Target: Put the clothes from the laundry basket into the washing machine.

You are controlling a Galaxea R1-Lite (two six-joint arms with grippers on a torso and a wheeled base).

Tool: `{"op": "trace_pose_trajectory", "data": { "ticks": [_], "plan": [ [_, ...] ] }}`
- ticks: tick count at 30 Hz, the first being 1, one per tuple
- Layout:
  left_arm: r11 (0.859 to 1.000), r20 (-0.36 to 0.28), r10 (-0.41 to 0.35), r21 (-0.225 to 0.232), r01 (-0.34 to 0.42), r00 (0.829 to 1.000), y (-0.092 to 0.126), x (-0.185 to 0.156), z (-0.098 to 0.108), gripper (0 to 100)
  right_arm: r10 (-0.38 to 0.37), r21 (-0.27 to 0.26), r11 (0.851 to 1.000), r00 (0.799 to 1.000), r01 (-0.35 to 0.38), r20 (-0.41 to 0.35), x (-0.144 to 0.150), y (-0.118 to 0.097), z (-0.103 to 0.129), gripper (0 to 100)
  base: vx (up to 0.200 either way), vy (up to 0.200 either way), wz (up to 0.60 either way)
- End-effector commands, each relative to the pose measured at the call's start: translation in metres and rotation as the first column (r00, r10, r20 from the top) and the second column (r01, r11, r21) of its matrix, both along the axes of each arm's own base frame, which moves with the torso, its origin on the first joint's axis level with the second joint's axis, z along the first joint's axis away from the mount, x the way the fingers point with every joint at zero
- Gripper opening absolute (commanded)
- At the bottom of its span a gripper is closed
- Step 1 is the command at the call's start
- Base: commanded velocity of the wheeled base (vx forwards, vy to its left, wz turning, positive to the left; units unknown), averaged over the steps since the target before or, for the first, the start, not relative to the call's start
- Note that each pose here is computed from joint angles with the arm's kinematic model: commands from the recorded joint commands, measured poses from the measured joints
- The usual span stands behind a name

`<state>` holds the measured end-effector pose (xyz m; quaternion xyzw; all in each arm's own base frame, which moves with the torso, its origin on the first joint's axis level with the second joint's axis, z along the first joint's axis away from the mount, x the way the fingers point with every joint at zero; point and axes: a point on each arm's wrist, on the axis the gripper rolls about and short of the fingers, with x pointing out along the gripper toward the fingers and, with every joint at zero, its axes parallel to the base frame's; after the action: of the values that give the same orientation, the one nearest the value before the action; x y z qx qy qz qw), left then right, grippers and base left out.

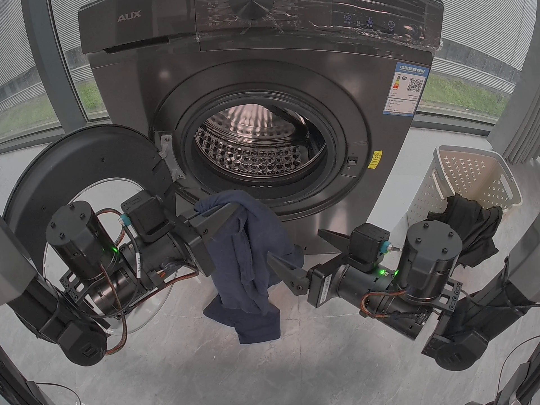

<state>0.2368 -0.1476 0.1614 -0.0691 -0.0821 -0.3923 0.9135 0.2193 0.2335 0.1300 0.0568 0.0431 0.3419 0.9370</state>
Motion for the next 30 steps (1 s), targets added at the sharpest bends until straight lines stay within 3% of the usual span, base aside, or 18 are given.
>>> {"op": "trace_pose_trajectory", "data": {
  "ticks": [1, 12, 19, 30],
  "plan": [
    [1.000, 0.002, 0.000, -0.002, 0.000, 1.000, -0.001, 0.001, 0.000, 0, 0.023, -0.010, 1.000, 1.000, -0.023, -0.005, 0.005, 0.012, -0.008, 100, 0.000, 0.000, 0.00],
    [1.000, 0.018, -0.005, -0.012, 0.005, 1.000, -0.002, -0.001, 0.004, 0, 0.009, -0.013, 1.000, 1.000, -0.009, -0.006, 0.022, 0.026, -0.021, 100, 0.000, 0.000, 0.00],
    [1.000, 0.027, -0.006, -0.017, 0.007, 1.000, -0.001, -0.002, 0.007, 0, -0.031, -0.011, 0.999, 1.000, 0.031, 0.001, 0.039, 0.024, -0.024, 100, 0.000, 0.000, 0.00],
    [1.000, 0.044, -0.008, -0.030, 0.009, 0.999, 0.000, -0.005, 0.013, 0, -0.042, -0.044, 0.998, 0.999, 0.040, -0.027, 0.042, 0.024, -0.039, 100, 0.000, 0.000, 0.00]
  ]
}}
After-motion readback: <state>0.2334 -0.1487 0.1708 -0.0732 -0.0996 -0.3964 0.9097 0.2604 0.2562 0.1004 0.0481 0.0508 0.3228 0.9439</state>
